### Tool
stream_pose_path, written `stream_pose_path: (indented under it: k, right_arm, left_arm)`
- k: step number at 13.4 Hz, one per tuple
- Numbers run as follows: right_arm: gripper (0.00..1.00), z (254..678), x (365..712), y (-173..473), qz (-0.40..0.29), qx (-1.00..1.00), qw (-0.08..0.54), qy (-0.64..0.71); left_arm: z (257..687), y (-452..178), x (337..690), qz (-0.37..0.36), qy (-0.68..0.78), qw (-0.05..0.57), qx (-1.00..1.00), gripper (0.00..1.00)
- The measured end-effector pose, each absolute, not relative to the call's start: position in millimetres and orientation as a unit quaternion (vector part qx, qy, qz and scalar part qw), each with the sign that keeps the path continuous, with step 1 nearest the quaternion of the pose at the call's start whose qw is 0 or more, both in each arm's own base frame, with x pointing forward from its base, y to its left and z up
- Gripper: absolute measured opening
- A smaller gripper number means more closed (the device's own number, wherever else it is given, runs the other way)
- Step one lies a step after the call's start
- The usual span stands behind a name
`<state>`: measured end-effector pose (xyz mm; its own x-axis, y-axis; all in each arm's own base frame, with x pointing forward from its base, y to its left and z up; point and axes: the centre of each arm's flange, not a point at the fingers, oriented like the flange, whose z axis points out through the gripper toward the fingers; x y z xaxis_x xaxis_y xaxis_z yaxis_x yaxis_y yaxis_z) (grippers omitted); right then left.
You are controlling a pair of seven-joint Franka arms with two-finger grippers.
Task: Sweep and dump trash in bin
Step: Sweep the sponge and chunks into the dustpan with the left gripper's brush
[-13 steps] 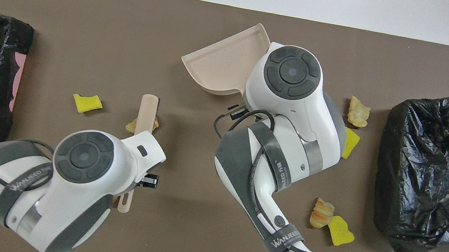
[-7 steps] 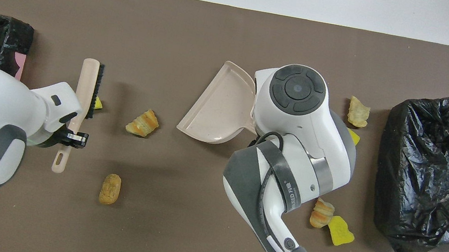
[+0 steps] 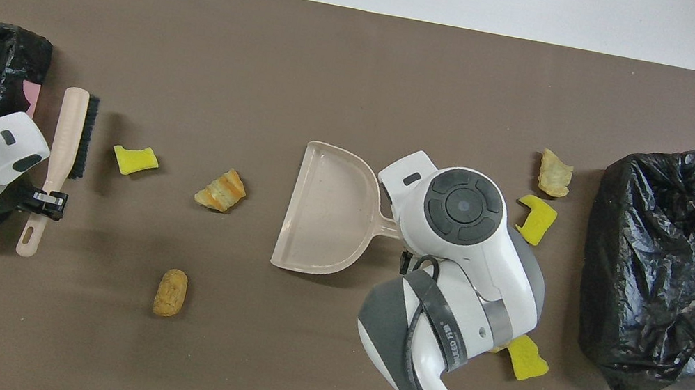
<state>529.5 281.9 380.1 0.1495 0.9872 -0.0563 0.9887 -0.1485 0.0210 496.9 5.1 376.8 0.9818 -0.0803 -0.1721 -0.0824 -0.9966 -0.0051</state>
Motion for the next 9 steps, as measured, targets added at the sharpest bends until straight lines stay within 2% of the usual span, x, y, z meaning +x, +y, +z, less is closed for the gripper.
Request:
stream_pose_path:
  k: [4,7,8,9]
  right_arm:
    - [0.33,366,526,282,-0.014,0.748,0.041,0.662]
    - [0.33,352,523,287,-0.008,0.738,0.051,0.673]
    - [0.38,349,522,288,-0.009,0.737,0.051,0.674]
    - [0.38,348,521,289,-0.011,0.736,0.05,0.675]
  left_arm:
    - [344,-9,483,0.111,0.056,0.006,-0.992,0.26]
    - [344,-44,475,0.111,0.092,0.011,-0.989,0.26]
    - [344,-61,471,0.111,0.109,0.013,-0.988,0.26]
    - [344,-78,467,0.111,0.126,0.016,-0.986,0.26]
